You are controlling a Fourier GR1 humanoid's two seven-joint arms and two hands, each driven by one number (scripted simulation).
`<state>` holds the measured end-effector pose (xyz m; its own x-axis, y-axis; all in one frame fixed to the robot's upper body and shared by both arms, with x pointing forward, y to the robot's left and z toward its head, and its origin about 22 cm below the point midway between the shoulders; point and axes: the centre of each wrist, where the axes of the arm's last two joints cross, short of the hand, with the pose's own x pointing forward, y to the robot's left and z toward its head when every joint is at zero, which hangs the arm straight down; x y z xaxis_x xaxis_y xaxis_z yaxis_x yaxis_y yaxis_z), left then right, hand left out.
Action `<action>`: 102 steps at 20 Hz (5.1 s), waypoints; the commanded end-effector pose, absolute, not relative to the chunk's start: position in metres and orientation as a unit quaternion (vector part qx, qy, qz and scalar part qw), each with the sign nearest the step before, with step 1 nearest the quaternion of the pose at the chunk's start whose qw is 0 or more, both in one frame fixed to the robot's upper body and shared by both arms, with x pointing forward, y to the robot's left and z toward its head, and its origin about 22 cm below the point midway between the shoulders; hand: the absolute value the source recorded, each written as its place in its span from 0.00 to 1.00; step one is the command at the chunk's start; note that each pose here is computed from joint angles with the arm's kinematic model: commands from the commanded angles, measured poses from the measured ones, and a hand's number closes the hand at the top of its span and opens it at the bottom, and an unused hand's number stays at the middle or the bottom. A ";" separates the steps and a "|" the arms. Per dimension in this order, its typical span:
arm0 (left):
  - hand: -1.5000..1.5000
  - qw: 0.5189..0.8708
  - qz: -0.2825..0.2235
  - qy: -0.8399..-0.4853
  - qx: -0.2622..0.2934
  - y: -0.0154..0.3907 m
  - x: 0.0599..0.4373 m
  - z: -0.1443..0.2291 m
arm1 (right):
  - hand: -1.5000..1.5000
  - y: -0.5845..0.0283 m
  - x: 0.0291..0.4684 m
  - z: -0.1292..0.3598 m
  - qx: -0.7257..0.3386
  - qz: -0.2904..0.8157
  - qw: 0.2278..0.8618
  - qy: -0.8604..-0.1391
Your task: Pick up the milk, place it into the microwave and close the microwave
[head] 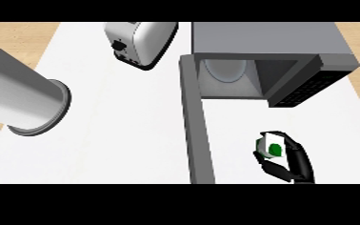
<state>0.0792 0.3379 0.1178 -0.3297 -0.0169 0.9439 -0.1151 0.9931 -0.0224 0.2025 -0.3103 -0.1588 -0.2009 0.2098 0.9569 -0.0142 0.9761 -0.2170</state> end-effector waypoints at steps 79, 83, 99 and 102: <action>0.00 0.562 0.009 -0.827 0.008 0.368 0.099 0.112 | 0.00 -0.270 0.429 0.025 -0.532 0.173 0.490 -0.669; 0.00 0.566 -0.003 -0.824 0.019 0.369 0.104 0.118 | 0.00 -0.242 0.436 0.030 -0.485 0.208 0.457 -0.715; 0.00 0.579 -0.063 -0.811 -0.053 0.350 0.126 0.105 | 0.00 -0.204 0.444 0.041 -0.309 0.208 0.482 -0.793; 0.00 0.571 -0.079 -0.813 -0.080 0.354 0.133 0.100 | 0.00 -0.210 0.447 0.049 -0.265 0.187 0.500 -0.803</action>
<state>0.1273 0.3572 0.1036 -0.3353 0.0154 0.9420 0.1553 0.9871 0.0392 0.4432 -0.2130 0.0398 -0.3127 0.6972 0.6451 0.2857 0.7167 -0.6361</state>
